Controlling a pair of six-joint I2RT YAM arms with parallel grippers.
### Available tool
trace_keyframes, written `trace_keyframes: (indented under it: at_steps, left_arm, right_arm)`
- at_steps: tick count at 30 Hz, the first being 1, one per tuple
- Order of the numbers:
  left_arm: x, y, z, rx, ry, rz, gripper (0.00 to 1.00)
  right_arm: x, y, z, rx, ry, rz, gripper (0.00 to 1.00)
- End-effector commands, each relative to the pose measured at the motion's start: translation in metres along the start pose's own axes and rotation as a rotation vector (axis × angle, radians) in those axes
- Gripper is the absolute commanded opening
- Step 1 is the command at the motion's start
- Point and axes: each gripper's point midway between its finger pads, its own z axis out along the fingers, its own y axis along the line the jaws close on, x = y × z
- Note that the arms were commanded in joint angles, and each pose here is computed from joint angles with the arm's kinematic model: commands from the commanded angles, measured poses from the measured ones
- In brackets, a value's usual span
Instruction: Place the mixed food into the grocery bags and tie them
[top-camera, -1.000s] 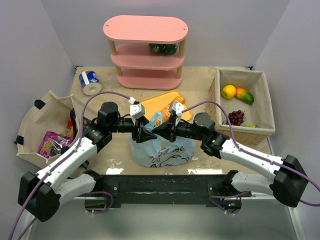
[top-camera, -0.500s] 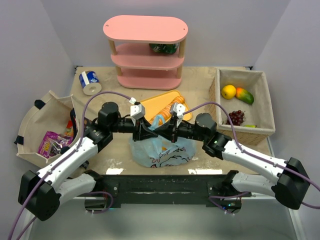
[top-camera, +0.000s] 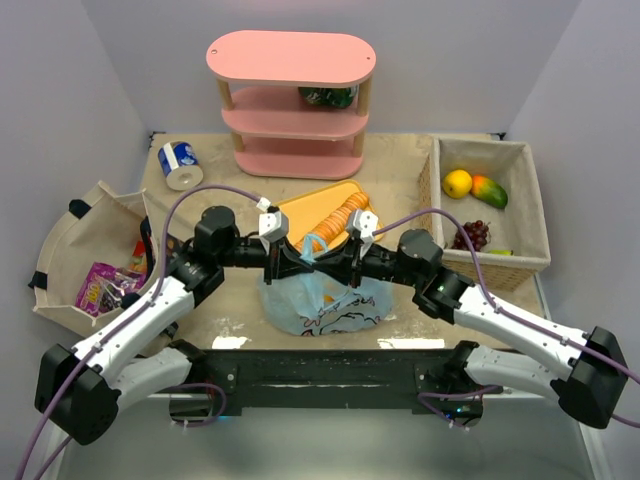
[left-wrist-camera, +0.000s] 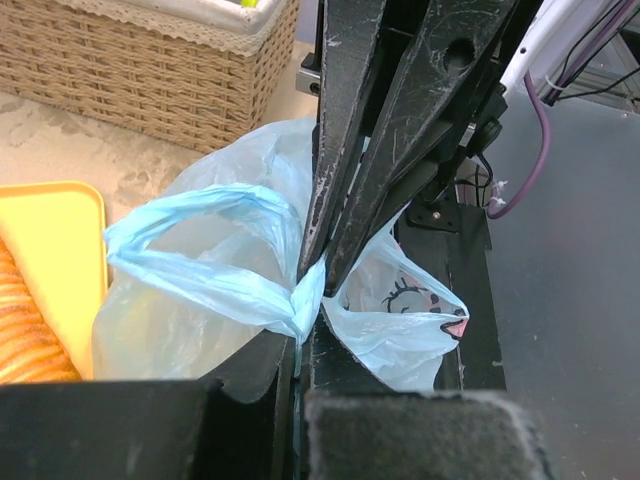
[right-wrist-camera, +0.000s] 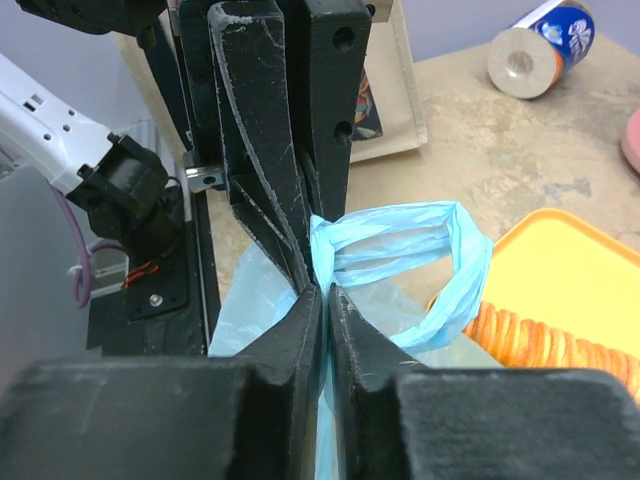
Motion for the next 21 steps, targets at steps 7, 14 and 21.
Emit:
trace_keyframes:
  at_steps: [7, 14, 21]
  left_arm:
    - [-0.004, -0.011, -0.003, 0.054, -0.030, 0.060, 0.00]
    - [-0.004, -0.018, -0.003, 0.083, -0.041, 0.073, 0.00]
    - [-0.005, -0.017, -0.002, 0.075, -0.046, 0.084, 0.00]
  right_arm:
    - [-0.043, -0.008, -0.013, 0.128, -0.084, 0.153, 0.73]
    - [-0.074, -0.034, -0.012, 0.314, -0.117, 0.346, 0.90]
    - [-0.042, -0.042, 0.017, 0.355, -0.072, 0.470, 0.99]
